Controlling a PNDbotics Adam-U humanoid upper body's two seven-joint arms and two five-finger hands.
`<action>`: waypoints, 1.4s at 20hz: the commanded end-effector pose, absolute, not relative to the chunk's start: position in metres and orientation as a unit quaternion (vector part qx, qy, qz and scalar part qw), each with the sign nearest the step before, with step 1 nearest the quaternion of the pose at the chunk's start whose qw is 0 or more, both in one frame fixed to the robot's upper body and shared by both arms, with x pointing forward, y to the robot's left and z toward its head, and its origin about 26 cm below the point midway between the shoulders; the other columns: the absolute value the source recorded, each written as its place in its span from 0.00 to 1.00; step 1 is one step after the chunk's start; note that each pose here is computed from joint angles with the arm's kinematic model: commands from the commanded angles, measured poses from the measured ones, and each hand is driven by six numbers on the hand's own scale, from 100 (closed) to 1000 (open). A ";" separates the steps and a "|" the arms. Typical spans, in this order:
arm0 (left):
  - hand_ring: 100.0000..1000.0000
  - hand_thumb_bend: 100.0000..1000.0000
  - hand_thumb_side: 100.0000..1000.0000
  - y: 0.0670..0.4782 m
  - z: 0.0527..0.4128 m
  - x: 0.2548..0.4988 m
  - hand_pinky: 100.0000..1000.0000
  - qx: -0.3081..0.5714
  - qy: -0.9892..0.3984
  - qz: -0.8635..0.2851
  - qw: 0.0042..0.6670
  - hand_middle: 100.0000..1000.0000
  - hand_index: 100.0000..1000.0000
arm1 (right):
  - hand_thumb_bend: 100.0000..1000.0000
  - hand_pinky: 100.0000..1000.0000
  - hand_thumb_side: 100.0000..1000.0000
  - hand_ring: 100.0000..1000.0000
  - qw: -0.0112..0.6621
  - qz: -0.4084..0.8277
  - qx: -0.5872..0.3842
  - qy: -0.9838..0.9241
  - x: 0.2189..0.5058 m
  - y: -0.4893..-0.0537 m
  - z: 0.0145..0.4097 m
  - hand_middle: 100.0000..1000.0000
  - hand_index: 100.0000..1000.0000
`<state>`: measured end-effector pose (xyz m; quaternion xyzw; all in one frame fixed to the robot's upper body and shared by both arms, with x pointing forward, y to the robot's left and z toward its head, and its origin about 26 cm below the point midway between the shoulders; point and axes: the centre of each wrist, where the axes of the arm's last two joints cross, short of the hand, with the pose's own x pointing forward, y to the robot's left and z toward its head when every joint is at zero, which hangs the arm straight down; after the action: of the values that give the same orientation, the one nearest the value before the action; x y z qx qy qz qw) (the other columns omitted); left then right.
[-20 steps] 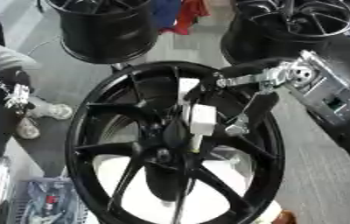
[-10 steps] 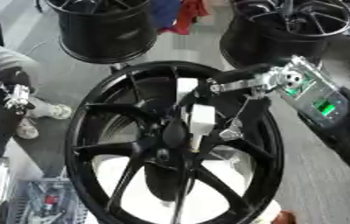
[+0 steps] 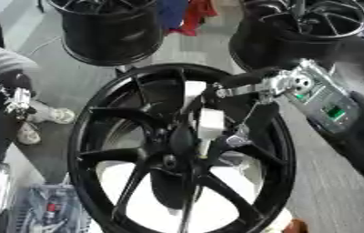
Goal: Pull the pin out of the wheel hub.
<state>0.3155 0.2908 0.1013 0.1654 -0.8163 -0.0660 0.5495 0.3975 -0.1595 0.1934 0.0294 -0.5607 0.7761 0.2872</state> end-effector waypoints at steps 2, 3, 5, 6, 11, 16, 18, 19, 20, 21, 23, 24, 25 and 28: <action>0.57 0.14 0.56 0.291 0.111 0.317 0.39 0.166 -0.825 -0.070 0.536 0.60 0.76 | 0.18 0.56 0.23 0.58 0.267 0.775 0.010 -0.573 0.396 -0.157 0.207 0.71 0.90; 0.57 0.14 0.56 0.291 0.111 0.317 0.39 0.166 -0.825 -0.070 0.536 0.60 0.76 | 0.16 0.54 0.23 0.56 0.265 0.775 0.007 -0.574 0.396 -0.156 0.208 0.70 0.90; 0.57 0.14 0.56 0.290 0.111 0.317 0.39 0.166 -0.825 -0.070 0.536 0.60 0.76 | 0.12 0.51 0.22 0.54 0.258 0.776 0.000 -0.576 0.395 -0.155 0.208 0.69 0.89; 0.57 0.14 0.56 0.290 0.111 0.317 0.39 0.166 -0.825 -0.070 0.536 0.60 0.76 | 0.10 0.50 0.21 0.53 0.255 0.776 -0.003 -0.577 0.394 -0.155 0.209 0.67 0.88; 0.57 0.14 0.56 0.290 0.111 0.317 0.39 0.166 -0.825 -0.070 0.536 0.60 0.76 | 0.00 0.43 0.15 0.48 0.241 0.777 -0.018 -0.582 0.393 -0.153 0.209 0.63 0.85; 0.57 0.14 0.56 0.290 0.110 0.317 0.39 0.166 -0.824 -0.070 0.537 0.60 0.76 | 0.00 0.34 0.07 0.42 0.231 0.776 -0.020 -0.586 0.393 -0.151 0.208 0.57 0.78; 0.57 0.14 0.56 0.291 0.110 0.317 0.39 0.167 -0.824 -0.070 0.536 0.60 0.76 | 0.00 0.31 0.05 0.40 0.227 0.774 -0.019 -0.591 0.393 -0.151 0.210 0.53 0.75; 0.57 0.14 0.56 0.291 0.110 0.317 0.39 0.167 -0.824 -0.070 0.537 0.60 0.76 | 0.00 0.30 0.05 0.39 0.224 0.773 -0.018 -0.593 0.392 -0.151 0.212 0.53 0.74; 0.57 0.14 0.56 0.291 0.110 0.316 0.39 0.167 -0.824 -0.070 0.537 0.60 0.76 | 0.00 0.30 0.05 0.39 0.221 0.771 -0.018 -0.596 0.391 -0.151 0.215 0.53 0.74; 0.57 0.14 0.56 0.291 0.110 0.316 0.39 0.167 -0.824 -0.070 0.537 0.60 0.76 | 0.00 0.30 0.05 0.39 0.218 0.770 -0.017 -0.599 0.390 -0.151 0.218 0.52 0.74; 0.57 0.14 0.56 0.291 0.110 0.317 0.39 0.168 -0.824 -0.070 0.537 0.60 0.76 | 0.00 0.29 0.06 0.39 0.208 0.769 -0.017 -0.605 0.387 -0.150 0.226 0.52 0.74; 0.57 0.14 0.56 0.291 0.110 0.317 0.39 0.168 -0.824 -0.071 0.537 0.60 0.76 | 0.00 0.29 0.07 0.38 0.203 0.768 -0.018 -0.607 0.385 -0.151 0.232 0.52 0.74; 0.57 0.14 0.56 0.291 0.111 0.317 0.39 0.167 -0.824 -0.072 0.537 0.60 0.76 | 0.00 0.29 0.07 0.39 0.196 0.767 -0.019 -0.610 0.382 -0.151 0.238 0.52 0.74; 0.57 0.14 0.56 0.292 0.111 0.317 0.39 0.169 -0.824 -0.073 0.536 0.60 0.76 | 0.00 0.30 0.08 0.39 0.178 0.764 -0.029 -0.619 0.372 -0.155 0.261 0.53 0.74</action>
<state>0.3156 0.2907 0.1014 0.1652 -0.8163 -0.0663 0.5496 0.3767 -0.1484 0.2404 -0.0115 -0.6108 0.7682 0.1916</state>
